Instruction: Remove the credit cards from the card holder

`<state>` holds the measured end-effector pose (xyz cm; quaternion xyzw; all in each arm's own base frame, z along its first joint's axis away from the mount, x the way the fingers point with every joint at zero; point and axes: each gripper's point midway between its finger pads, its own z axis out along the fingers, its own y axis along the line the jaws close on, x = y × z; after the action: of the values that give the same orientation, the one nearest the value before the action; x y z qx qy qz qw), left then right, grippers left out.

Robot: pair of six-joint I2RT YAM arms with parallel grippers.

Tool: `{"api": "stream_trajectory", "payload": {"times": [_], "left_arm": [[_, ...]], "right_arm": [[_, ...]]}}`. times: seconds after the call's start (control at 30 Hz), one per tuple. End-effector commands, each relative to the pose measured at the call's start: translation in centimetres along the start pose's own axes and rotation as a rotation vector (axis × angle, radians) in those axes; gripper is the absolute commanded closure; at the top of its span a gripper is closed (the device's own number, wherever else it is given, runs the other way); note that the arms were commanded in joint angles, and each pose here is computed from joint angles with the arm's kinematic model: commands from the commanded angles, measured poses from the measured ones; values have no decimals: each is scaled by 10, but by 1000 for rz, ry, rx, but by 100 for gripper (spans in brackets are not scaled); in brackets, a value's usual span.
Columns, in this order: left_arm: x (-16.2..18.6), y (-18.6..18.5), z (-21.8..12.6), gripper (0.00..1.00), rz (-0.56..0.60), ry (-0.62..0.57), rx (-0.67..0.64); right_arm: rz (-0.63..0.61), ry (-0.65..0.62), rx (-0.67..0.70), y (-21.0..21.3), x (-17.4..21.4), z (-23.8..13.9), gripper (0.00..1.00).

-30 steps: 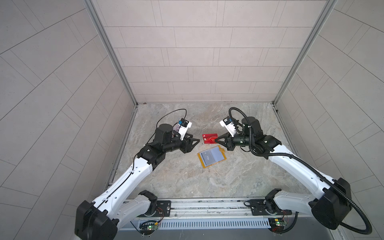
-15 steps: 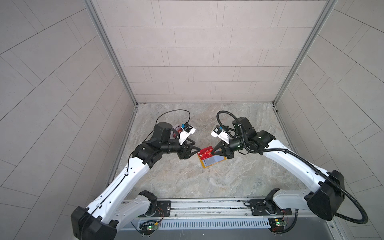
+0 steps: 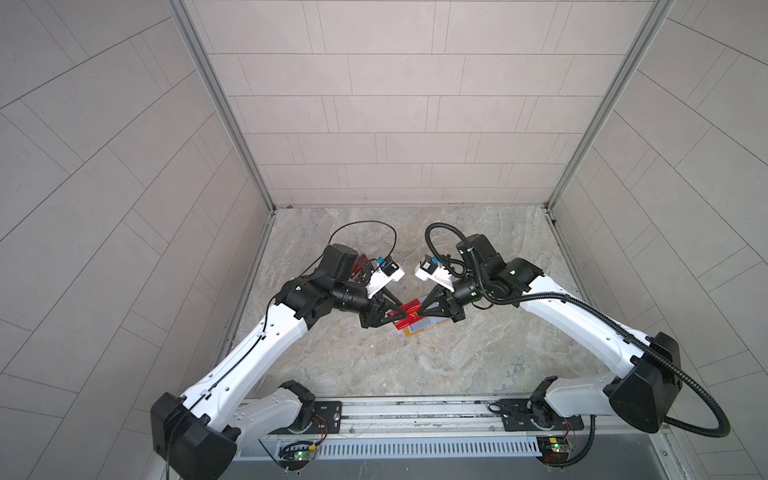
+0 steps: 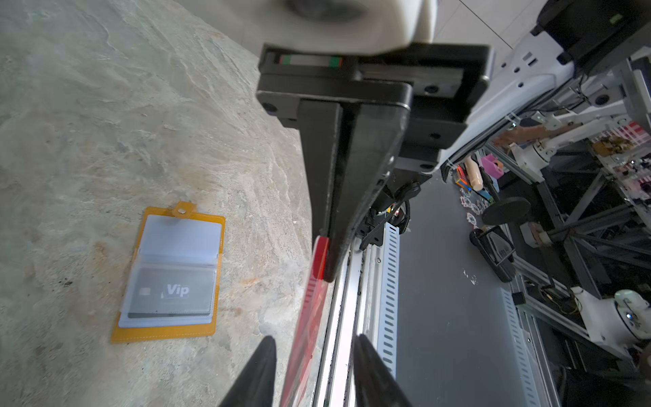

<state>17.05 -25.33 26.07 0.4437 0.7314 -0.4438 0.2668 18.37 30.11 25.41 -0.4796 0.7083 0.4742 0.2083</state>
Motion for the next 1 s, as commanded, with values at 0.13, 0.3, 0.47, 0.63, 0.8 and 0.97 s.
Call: {"api": "stream_trajectory", "payload": {"times": [0.13,0.3,0.47,0.63,0.8,0.97], "left_arm": [[-8,-15,0,71,41,7,60],[-8,-18,1,72,47,18,71],[-4,-17,3,71,39,26,73],[-2,-21,4,78,38,35,103],[0,-22,6,80,32,47,113],[2,-22,7,84,29,55,117]], "right_arm": [[-65,3,-62,9,-1,2,100],[-76,-1,-57,10,-4,1,100],[-86,-5,-56,11,-4,0,100],[-93,-4,-52,11,-4,0,100],[-98,-4,-49,10,-4,-1,100],[-98,-4,-46,10,-4,-1,100]]}}
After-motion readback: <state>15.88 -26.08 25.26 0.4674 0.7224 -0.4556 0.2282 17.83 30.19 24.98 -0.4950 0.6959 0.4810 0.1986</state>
